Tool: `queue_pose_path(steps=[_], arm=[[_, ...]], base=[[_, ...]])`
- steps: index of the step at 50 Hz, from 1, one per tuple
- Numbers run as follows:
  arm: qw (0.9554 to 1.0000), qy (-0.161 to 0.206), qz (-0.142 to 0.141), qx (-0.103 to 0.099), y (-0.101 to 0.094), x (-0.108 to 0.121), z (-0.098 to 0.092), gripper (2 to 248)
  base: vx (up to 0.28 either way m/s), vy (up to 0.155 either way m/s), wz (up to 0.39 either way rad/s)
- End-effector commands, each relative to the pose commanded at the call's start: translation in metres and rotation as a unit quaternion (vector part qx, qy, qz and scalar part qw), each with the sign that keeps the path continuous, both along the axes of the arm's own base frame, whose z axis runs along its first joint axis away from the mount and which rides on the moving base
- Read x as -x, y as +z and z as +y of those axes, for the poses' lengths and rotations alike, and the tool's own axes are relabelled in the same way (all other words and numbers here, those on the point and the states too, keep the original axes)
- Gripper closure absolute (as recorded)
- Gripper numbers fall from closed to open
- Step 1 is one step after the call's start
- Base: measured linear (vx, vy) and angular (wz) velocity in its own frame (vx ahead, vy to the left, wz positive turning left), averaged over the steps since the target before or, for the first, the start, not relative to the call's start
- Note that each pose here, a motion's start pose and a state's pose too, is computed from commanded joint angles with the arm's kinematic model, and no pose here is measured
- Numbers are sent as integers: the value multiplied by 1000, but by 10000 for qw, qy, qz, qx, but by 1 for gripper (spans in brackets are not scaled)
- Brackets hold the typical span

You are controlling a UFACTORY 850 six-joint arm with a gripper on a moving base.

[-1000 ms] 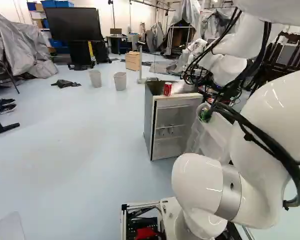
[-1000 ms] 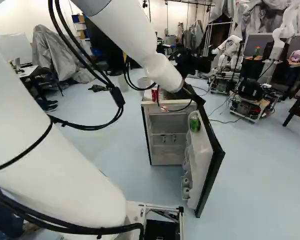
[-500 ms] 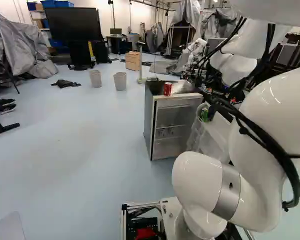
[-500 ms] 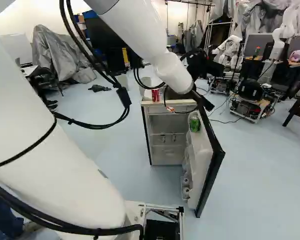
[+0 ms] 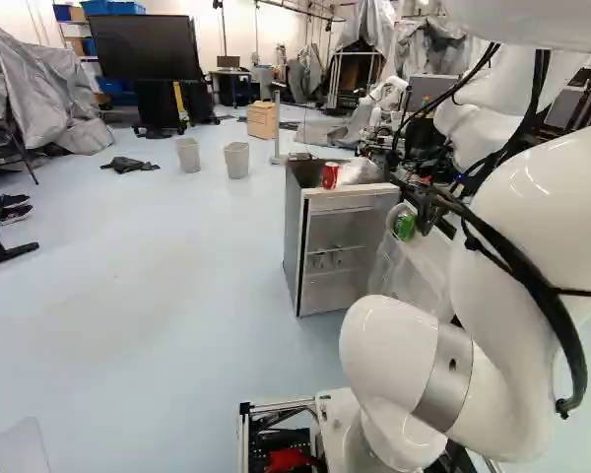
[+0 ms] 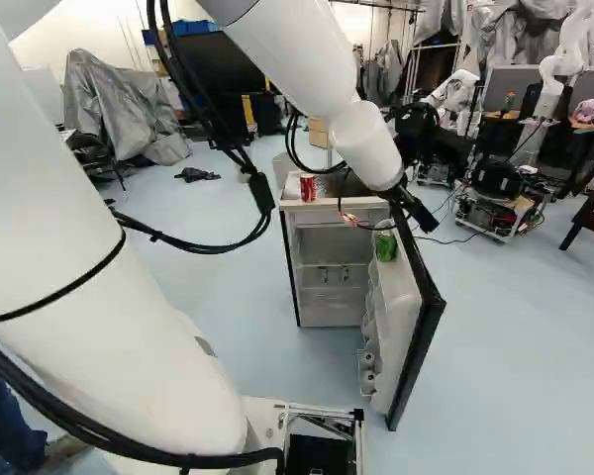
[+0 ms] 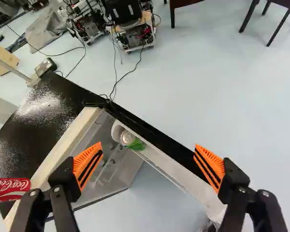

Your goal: Grab a drink from the fridge

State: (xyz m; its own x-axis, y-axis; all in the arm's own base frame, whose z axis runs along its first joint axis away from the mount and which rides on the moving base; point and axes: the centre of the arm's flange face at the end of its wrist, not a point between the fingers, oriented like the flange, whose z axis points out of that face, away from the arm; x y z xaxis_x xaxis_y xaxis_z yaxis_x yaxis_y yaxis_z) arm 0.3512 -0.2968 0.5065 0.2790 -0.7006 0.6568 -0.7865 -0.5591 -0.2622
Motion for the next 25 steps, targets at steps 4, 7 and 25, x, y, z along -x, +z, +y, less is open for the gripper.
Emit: queue_pose_path(steps=[4, 7, 25], arm=[[9999, -73, 5, -107, -1, 2, -5, 3], [9997, -130, 8, -191, -1, 4, -10, 3], [9968, -442, -8, -660, -5, 13, -34, 3]], base=[[0, 0, 0], [0, 0, 0], [0, 0, 0]])
